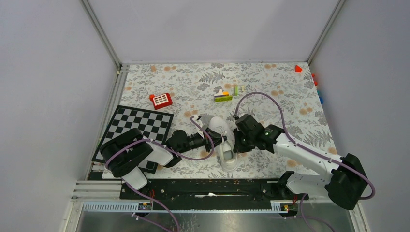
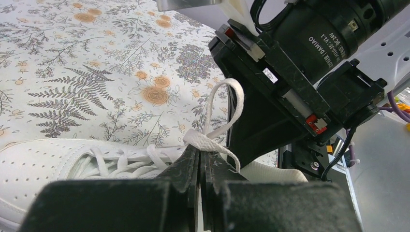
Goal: Tie the shoes
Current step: Adjust the shoe at the center of the board, then cross the shoelace with the shoelace.
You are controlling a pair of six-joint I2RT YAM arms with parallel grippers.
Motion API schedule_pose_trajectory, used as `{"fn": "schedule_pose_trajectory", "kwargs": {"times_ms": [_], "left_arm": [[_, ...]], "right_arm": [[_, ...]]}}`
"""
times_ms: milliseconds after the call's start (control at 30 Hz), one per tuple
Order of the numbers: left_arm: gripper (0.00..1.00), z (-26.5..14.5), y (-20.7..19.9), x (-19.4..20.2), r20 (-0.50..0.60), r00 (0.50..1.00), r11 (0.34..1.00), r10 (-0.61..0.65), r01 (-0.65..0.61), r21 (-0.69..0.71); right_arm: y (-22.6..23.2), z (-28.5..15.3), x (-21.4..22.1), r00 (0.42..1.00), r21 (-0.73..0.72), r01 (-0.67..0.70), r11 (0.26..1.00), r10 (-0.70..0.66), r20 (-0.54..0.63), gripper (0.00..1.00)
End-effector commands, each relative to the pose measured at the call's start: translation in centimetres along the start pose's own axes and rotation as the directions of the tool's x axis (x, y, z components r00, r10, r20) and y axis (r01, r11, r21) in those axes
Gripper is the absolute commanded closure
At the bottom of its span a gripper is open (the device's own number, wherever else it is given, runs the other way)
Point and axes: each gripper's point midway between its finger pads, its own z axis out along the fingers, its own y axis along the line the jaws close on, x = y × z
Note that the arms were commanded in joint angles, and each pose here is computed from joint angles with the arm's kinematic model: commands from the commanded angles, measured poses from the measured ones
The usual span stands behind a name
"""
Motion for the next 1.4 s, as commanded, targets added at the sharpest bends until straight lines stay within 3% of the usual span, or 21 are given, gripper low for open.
{"fn": "schedule_pose_trajectory", "kwargs": {"times_ms": [0,267,300,367,400,467,567,867,1167,1267,1367], "left_arm": [[1.0,0.1,-1.1,-3.3,0.114,0.993,0.999,0.027,-0.031,0.028],[1.0,0.5,-0.5,-3.6,0.117,0.993,1.0,0.028,-0.027,-0.006],[1.0,0.5,-0.4,-3.5,0.114,0.993,1.0,0.025,-0.024,-0.013],[1.0,0.6,-0.3,-3.5,0.109,0.994,1.0,0.024,-0.022,-0.017],[1.0,0.6,-0.2,-3.5,0.108,0.994,1.0,0.021,-0.019,-0.02],[1.0,0.7,-0.1,-3.5,0.107,0.994,1.0,0.01,-0.007,-0.025],[1.0,0.8,0.0,-3.5,0.11,0.994,0.999,-0.001,0.005,-0.035],[1.0,0.8,0.1,-3.7,0.108,0.994,0.999,0.007,-0.002,-0.046],[1.0,1.1,0.0,-3.9,0.101,0.995,0.999,0.007,-0.003,-0.037],[1.0,1.2,-0.1,-3.8,0.096,0.995,1.0,0.009,-0.006,-0.031],[1.0,1.2,-0.4,-3.7,0.09,0.996,1.0,0.01,-0.008,-0.017]], "right_arm": [[0.1,-1.1,-2.5,0.991,0.023,0.129,0.991,-0.129,0.023,1.0],[-1.8,-0.7,-1.7,0.993,0.075,0.115,0.991,-0.115,-0.005,1.0],[-1.8,-0.9,-1.7,0.994,0.07,0.109,0.992,-0.11,0.005,0.95],[-1.4,-1.5,-2.0,0.994,0.054,0.101,0.993,-0.103,0.03,0.71],[-1.3,-1.9,-2.3,0.994,0.048,0.096,0.994,-0.099,0.05,0.65],[-0.8,-2.8,-3.1,0.991,0.029,0.087,0.996,-0.089,0.098,0.55],[0.1,-3.8,-4.4,0.981,-0.019,0.054,0.998,-0.05,0.188,0.52],[5.6,-6.3,-7.0,0.941,-0.246,0.087,0.965,0.002,0.339,0.49],[8.2,-4.7,-7.7,0.953,-0.277,0.122,0.953,-0.035,0.301,0.5],[8.3,-4.0,-7.7,0.956,-0.271,0.121,0.955,-0.038,0.291,0.53],[7.7,-3.7,-8.0,0.951,-0.241,0.11,0.964,-0.032,0.306,0.69]]}}
